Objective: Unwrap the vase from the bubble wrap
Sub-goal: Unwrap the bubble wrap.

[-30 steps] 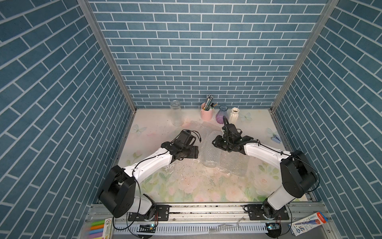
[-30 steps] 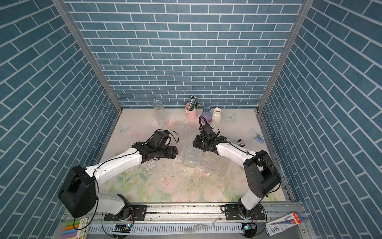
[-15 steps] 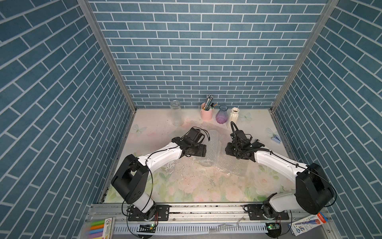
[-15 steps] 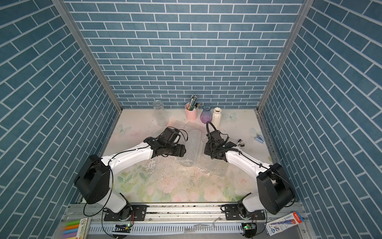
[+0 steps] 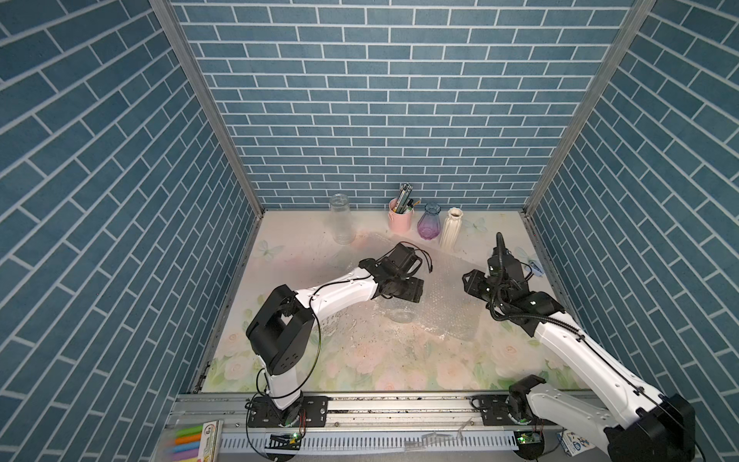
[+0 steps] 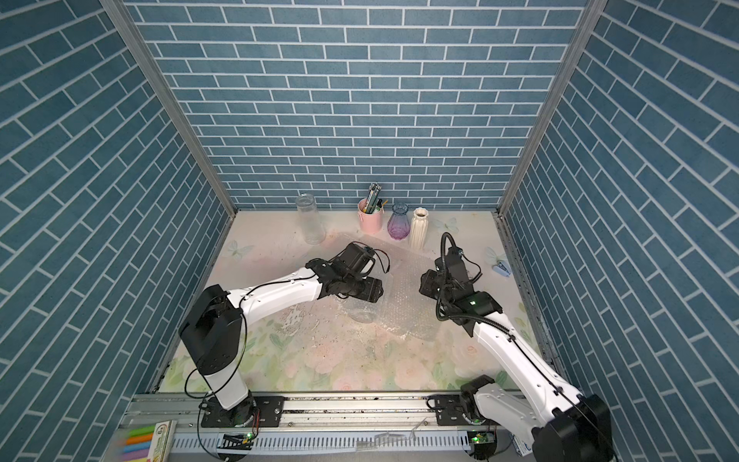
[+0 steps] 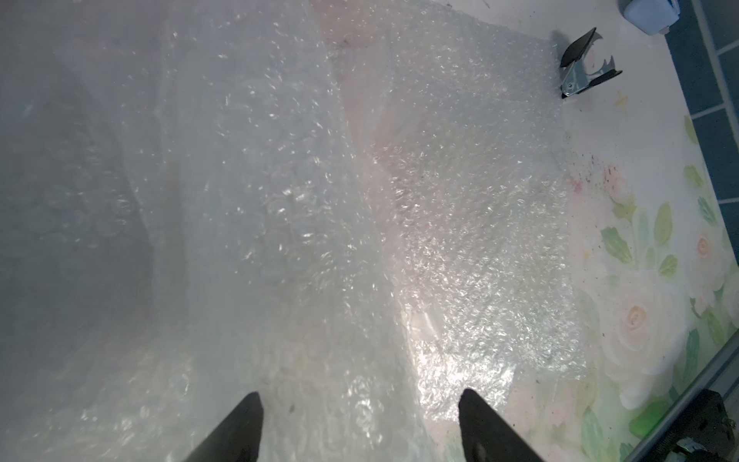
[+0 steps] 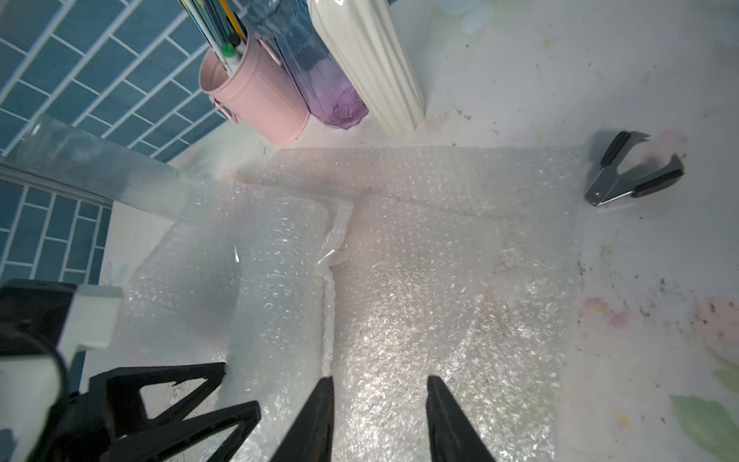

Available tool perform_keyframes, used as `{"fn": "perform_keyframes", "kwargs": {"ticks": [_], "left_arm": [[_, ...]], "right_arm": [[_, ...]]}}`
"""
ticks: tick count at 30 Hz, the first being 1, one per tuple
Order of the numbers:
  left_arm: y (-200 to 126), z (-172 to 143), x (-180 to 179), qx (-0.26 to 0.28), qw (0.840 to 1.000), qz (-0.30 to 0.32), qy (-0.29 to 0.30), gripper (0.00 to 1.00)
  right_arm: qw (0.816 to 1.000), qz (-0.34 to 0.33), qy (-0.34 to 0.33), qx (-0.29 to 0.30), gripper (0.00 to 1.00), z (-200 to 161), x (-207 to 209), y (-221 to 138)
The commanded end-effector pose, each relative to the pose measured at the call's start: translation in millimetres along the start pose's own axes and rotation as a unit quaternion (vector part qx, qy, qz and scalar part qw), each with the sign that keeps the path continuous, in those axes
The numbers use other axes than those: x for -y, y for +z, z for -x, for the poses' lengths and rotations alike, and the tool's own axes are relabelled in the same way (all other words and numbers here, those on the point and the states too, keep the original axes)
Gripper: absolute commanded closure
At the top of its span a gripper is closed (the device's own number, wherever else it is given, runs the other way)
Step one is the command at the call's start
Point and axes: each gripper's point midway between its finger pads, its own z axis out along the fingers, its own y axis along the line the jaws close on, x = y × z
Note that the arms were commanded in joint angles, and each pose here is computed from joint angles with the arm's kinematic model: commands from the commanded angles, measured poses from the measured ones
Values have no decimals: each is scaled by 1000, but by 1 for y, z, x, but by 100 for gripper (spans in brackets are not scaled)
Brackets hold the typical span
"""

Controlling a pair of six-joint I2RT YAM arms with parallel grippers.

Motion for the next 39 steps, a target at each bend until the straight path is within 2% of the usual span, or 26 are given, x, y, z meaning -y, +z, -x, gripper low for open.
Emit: {"fn": "perform_keyframes", "kwargs": {"ticks": [1, 12, 21, 29, 35, 39], "left_arm": [[2, -2, 15, -13, 1000, -3, 16, 22], [29, -6, 50, -33, 999, -14, 36, 22], [62, -9, 79, -51, 997, -38, 45, 23], [89, -11, 127, -65, 992, -79, 70, 22], [86, 1, 167, -60, 986, -123, 94, 22], [64, 18, 179, -42, 983, -136, 112, 22]], "right_arm": [[999, -26, -19, 1, 60, 0, 13, -12], [999, -8, -7, 37, 60, 9, 15, -43], [995, -16, -12, 95, 60, 29, 20, -84], [992, -21, -17, 123, 60, 38, 23, -103], [987, -9, -18, 162, 60, 50, 21, -125], [983, 2, -22, 184, 60, 57, 18, -140]]}}
